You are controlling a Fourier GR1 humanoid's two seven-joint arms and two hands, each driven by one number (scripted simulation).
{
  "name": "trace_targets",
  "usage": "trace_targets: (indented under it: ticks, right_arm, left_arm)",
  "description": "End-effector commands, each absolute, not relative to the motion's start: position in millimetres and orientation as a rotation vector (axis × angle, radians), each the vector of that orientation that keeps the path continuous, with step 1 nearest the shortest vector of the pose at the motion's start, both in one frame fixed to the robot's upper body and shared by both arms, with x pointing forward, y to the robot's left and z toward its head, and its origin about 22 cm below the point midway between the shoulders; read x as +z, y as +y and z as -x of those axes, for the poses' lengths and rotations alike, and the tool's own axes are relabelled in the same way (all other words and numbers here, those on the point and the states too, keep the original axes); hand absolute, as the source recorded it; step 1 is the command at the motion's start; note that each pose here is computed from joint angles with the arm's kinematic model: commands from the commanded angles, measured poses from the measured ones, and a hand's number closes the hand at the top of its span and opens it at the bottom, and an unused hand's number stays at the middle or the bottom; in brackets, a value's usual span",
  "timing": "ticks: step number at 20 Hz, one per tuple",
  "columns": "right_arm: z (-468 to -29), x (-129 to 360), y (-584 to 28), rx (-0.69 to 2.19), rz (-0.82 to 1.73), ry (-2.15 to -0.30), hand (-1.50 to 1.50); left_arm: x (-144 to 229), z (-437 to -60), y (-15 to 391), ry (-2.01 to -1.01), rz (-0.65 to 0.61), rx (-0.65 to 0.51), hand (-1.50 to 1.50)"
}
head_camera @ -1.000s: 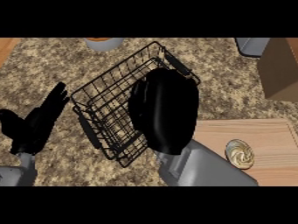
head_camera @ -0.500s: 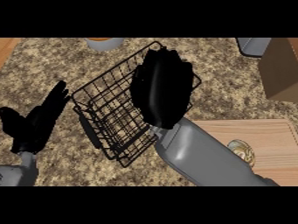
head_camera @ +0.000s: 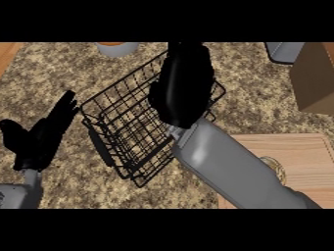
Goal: Pick the pear from the cutting board and place it in the tiered basket
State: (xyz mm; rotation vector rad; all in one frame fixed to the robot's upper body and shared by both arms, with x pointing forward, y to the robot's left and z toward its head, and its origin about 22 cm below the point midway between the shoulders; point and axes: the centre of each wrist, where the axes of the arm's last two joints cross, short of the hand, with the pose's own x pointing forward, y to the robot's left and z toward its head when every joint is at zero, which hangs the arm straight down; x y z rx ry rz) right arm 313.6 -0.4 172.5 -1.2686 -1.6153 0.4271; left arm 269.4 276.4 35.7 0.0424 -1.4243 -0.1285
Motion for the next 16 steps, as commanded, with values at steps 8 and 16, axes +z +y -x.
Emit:
trace_targets:
  ticks: [8,16]
  right_arm:
    - [-309,208,-22,-0.181,0.942,-1.670,-1.50]
    - [-288,223,-68,-0.510,0.895,-1.762,-1.50]
  left_arm:
    - [29,-265,282,-1.409,-0.057,-0.131,0.00]
    - [33,-260,301,-1.401,-0.081,-0.089,0.00]
